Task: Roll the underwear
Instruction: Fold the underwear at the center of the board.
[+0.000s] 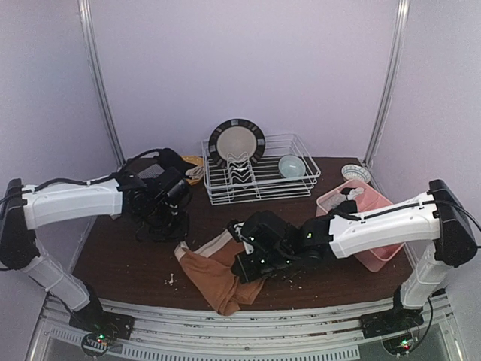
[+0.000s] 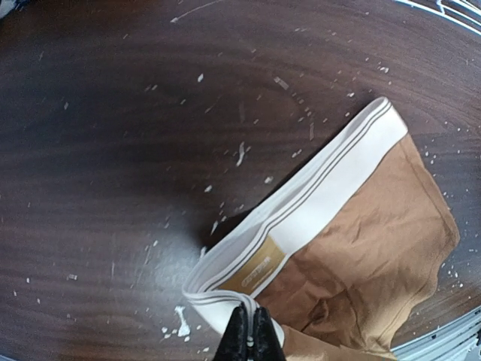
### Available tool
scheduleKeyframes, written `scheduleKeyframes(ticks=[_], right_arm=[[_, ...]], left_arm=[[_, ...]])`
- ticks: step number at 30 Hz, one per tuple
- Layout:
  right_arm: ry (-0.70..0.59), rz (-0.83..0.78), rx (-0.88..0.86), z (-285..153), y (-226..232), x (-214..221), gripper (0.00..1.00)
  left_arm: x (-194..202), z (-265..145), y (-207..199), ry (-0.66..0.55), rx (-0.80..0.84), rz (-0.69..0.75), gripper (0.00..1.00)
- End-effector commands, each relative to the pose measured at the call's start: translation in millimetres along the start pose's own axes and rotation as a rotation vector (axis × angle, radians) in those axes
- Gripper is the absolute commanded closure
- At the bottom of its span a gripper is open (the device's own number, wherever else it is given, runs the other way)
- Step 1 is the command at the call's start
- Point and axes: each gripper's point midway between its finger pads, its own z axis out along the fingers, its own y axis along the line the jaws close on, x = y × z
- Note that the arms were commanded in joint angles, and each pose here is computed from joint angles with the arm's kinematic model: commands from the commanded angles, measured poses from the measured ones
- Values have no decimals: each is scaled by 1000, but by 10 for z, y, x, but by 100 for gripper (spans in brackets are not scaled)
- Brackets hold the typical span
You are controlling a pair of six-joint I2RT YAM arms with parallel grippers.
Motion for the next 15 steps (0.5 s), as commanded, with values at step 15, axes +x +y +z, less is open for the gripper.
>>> scheduleKeyframes(ticks=[15], right_arm=[[-30,84,228,-130,-1117,-79,100]], left_arm=[[-708,184,-715,-63,1,140,100]])
